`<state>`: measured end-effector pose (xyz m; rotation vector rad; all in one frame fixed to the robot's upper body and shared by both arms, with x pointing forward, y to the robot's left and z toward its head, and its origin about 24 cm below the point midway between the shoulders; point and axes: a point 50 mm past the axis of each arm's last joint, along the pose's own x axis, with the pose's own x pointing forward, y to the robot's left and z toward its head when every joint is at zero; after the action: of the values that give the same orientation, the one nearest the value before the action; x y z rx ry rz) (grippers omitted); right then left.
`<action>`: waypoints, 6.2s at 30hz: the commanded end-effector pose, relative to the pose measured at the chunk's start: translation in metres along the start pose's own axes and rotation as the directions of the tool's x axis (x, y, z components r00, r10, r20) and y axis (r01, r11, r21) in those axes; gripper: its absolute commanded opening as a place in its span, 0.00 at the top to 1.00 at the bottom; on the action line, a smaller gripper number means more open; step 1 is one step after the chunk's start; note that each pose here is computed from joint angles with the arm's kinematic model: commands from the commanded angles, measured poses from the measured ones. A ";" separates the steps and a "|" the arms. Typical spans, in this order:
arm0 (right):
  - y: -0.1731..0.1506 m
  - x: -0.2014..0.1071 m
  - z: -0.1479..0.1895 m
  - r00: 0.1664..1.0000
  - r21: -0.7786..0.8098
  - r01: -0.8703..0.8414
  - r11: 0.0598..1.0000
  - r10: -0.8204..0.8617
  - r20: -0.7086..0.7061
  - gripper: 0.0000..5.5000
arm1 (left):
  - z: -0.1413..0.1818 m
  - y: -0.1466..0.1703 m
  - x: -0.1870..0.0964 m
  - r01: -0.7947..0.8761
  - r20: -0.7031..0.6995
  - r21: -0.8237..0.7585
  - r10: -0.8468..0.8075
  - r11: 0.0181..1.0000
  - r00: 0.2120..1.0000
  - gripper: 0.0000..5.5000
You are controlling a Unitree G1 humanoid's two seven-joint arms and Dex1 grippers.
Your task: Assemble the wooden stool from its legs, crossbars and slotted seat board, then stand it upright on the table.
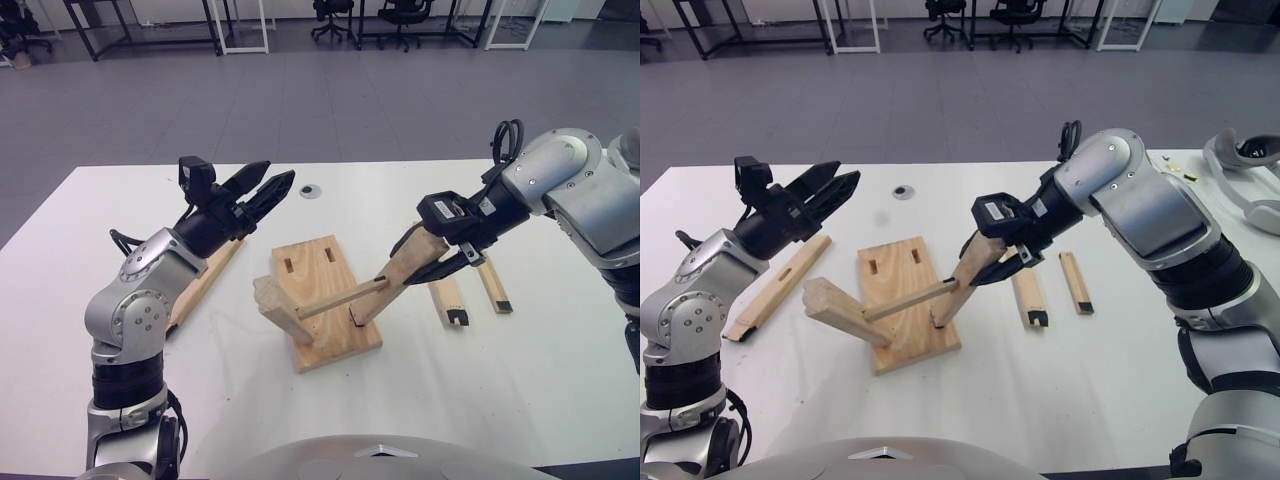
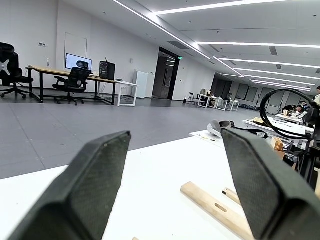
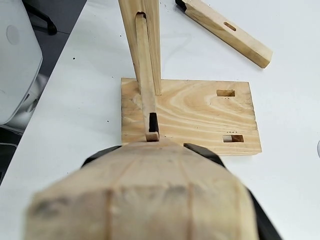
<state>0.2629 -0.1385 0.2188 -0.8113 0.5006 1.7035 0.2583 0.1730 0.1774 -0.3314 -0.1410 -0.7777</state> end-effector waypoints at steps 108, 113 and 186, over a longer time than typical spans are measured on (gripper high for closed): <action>0.029 0.045 -0.008 0.326 -0.056 0.940 0.336 -0.840 0.433 0.28 | -0.025 0.013 -0.009 -0.417 0.091 0.157 0.407 0.895 0.909 0.39; 0.017 -0.004 0.046 0.232 0.391 0.697 0.601 -0.705 0.670 0.28 | -0.026 0.015 -0.010 -0.424 0.089 0.164 0.415 0.891 0.906 0.39; -0.030 -0.003 -0.020 0.075 0.843 0.473 0.257 -0.965 0.253 0.28 | -0.077 0.033 -0.009 0.801 -0.907 0.194 -0.206 0.567 0.366 0.39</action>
<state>0.2967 -0.1452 0.2039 0.2564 -0.1132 0.5459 0.2740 0.1657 0.0903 0.7646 0.4257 -1.5319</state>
